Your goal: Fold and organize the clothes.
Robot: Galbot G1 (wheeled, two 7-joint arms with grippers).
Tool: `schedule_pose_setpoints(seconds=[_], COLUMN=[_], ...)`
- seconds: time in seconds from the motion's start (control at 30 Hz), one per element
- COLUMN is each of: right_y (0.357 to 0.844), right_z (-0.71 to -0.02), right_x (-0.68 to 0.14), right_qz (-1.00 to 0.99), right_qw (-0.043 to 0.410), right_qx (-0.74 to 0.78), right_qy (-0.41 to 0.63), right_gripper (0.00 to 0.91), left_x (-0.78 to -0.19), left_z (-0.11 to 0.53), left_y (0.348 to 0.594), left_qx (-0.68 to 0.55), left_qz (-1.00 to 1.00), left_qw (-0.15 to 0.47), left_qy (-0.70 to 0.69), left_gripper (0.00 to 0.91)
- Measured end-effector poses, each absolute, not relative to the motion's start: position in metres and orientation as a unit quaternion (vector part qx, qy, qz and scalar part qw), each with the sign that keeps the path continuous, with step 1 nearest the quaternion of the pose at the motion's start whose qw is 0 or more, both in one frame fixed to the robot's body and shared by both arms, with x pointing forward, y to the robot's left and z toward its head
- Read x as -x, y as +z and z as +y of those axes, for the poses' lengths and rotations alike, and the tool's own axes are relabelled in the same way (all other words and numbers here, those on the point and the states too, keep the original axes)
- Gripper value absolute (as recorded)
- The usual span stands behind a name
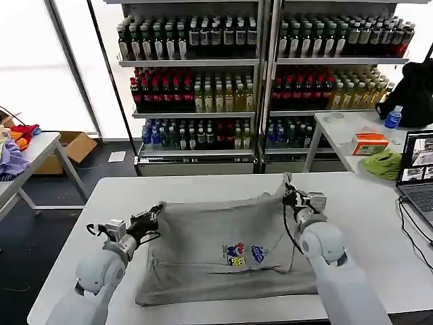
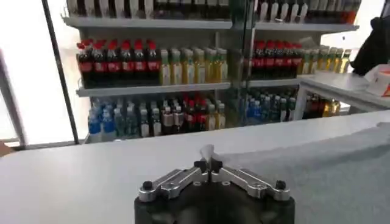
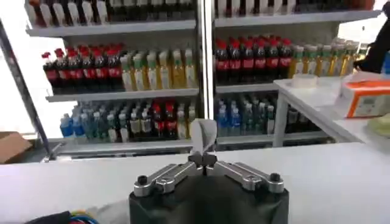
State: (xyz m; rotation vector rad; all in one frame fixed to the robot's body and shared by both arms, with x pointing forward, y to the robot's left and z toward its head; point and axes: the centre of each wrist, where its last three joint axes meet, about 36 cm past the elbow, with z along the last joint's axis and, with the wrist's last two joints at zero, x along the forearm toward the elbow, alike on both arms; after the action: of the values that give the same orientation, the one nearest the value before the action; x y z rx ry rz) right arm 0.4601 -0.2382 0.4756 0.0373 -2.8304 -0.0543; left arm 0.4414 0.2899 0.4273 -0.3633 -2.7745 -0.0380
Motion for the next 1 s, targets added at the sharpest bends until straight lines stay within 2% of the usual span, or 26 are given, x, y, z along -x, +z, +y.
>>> schedule_pose_setpoints(seconds=[0.27, 1.0], right_y=[0.473, 0.422], right_z=[-0.230, -0.232], right_x=[-0.405, -0.330], right_qz=[-0.987, -0.970], right_qw=[0.158, 0.237], right_qx=[-0.006, 0.038], right_qy=[-0.013, 0.028], right_gripper=[0.000, 0.000], left_x=[-0.404, -0.331], left_z=[0.291, 0.278], left_y=[0.427, 0.404], left_qx=[0.126, 0.130], left_qz=[-0.977, -0.967], left_qw=[0.170, 0.219], left_qy=[-0.017, -0.022], left_gripper=[0.010, 0.000])
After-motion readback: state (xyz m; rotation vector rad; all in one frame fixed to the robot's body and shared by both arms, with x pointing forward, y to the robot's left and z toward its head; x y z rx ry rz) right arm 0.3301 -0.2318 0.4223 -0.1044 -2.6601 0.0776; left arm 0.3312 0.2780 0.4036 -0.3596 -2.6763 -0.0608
